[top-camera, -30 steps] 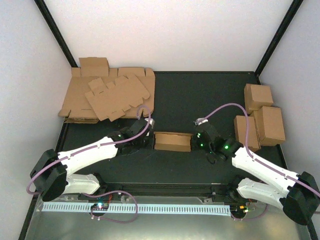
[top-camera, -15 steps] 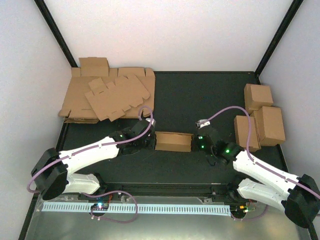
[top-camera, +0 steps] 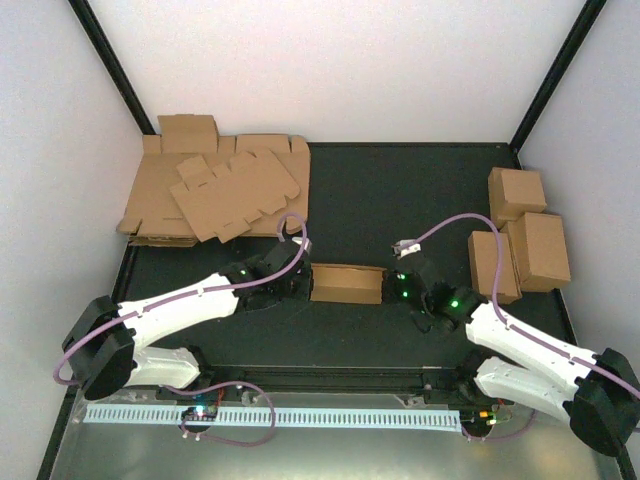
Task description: Fold the paper box
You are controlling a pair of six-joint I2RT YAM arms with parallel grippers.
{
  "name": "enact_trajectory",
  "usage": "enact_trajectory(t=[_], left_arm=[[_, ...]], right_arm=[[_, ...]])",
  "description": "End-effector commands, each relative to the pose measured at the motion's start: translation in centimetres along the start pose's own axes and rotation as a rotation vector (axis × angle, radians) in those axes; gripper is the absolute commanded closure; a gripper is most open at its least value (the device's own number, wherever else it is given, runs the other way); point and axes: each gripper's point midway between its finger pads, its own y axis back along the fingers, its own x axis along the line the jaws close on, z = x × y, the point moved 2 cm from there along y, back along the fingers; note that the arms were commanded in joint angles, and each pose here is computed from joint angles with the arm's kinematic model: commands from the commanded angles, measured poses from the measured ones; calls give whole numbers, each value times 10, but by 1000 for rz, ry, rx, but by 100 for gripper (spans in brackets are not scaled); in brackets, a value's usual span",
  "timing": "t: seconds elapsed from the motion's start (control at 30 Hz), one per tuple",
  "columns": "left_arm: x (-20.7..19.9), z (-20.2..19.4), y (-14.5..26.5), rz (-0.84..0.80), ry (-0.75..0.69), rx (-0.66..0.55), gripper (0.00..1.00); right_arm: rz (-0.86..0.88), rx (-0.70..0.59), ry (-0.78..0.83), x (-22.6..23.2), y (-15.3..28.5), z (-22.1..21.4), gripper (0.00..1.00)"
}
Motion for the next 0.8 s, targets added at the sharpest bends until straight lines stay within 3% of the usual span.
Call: enact_trajectory(t=[0.0,0.77], left_arm=[[-3,5,3,14,1,-7,95],[-3,-5,-5,35,-12,19,95]], right_arm=[[-73,138,23,-18,-9,-43,98],[-100,169,73,-8,-13,-62,98]])
